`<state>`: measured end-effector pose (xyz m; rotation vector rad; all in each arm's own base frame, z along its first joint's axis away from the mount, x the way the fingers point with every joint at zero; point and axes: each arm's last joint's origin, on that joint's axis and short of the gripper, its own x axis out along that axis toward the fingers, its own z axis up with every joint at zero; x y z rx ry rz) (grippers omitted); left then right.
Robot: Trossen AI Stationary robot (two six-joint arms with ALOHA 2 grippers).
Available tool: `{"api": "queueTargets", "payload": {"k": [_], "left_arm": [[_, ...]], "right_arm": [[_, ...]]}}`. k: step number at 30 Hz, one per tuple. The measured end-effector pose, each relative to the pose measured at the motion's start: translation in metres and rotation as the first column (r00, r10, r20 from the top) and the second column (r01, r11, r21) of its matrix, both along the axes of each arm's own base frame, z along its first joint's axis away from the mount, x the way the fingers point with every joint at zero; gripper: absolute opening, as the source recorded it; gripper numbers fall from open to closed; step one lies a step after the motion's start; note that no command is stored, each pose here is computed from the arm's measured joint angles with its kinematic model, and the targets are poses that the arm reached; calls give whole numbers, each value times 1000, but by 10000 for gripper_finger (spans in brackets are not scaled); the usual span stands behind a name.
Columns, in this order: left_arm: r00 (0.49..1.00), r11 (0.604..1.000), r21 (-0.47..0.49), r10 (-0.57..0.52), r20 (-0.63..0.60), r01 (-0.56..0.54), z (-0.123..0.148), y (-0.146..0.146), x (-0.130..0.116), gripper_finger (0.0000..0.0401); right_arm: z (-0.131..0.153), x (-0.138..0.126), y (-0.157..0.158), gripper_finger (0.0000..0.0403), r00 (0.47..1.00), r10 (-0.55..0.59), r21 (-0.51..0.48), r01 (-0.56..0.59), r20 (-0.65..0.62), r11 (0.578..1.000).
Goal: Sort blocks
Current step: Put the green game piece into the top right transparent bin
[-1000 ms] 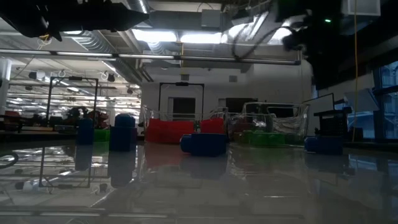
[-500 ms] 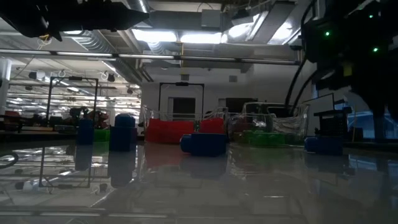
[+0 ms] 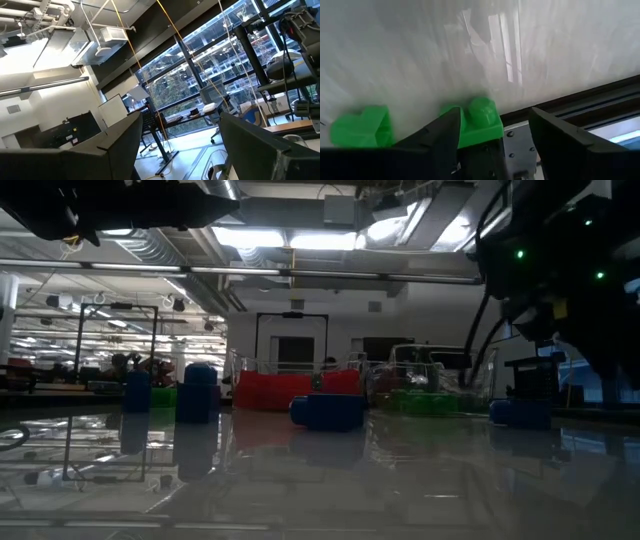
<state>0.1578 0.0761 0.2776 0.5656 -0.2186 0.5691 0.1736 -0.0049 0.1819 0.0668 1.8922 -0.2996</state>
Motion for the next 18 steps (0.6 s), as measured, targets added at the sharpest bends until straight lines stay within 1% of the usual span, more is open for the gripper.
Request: {"api": "queueTargets", "payload": {"k": [5, 11, 18], "left_arm": [[1000, 1000, -4, -2, 2, 2, 0, 0, 0, 253], [1000, 1000, -6, -2, 2, 2, 0, 0, 0, 253], [1000, 1000, -6, -2, 2, 2, 0, 0, 0, 253]], "right_arm": [[-13, 5, 0, 218, 994, 31, 27, -28, -107, 999], [-28, 9, 0, 189, 972, 71, 55, -61, -224, 997], [-35, 10, 0, 160, 956, 99, 81, -80, -278, 994]]}}
